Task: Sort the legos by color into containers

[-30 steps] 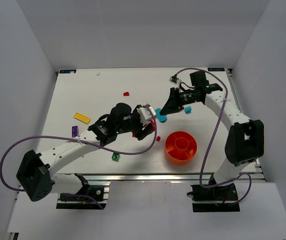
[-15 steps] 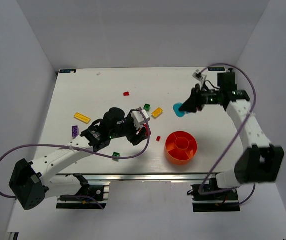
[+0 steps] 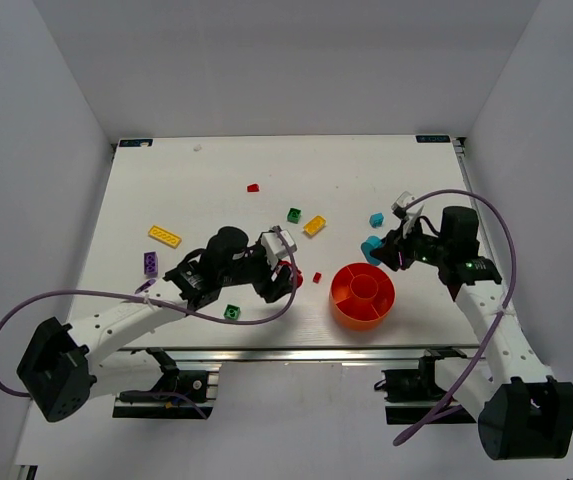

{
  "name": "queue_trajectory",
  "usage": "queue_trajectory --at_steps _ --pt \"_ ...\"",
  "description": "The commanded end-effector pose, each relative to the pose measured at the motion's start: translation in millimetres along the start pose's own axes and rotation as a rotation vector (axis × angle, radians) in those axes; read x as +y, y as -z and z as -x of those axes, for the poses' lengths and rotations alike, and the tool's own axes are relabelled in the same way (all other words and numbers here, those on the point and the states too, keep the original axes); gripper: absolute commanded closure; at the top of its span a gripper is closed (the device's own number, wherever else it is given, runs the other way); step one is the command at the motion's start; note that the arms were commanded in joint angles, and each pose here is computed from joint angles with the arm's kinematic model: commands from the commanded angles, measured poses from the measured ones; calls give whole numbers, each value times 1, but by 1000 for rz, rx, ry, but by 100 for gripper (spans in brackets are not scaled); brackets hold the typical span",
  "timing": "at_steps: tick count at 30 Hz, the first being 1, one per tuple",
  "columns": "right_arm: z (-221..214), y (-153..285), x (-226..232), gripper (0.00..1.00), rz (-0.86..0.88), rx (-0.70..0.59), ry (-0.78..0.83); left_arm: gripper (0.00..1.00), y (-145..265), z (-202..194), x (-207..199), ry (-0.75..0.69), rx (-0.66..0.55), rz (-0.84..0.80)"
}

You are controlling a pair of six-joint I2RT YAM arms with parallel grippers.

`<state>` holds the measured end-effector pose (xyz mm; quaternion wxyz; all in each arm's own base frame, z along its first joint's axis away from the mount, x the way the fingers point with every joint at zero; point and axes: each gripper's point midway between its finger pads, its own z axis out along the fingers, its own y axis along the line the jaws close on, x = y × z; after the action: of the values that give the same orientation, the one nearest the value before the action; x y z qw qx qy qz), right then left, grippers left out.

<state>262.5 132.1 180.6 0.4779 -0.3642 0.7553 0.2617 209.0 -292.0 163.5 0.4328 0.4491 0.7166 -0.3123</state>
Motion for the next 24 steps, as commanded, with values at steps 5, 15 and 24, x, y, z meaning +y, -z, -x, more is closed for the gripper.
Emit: queue_trajectory --at_steps 5,15,24 --pt "14 -8 -19 100 -75 -118 38 92 13 18 -6 -19 -96 3" --pt "-2 -10 3 100 34 -81 11 92 16 23 -9 -28 -117 -12" --pt "-15 -14 0 100 31 -48 19 91 18 24 -12 -33 -122 -17"
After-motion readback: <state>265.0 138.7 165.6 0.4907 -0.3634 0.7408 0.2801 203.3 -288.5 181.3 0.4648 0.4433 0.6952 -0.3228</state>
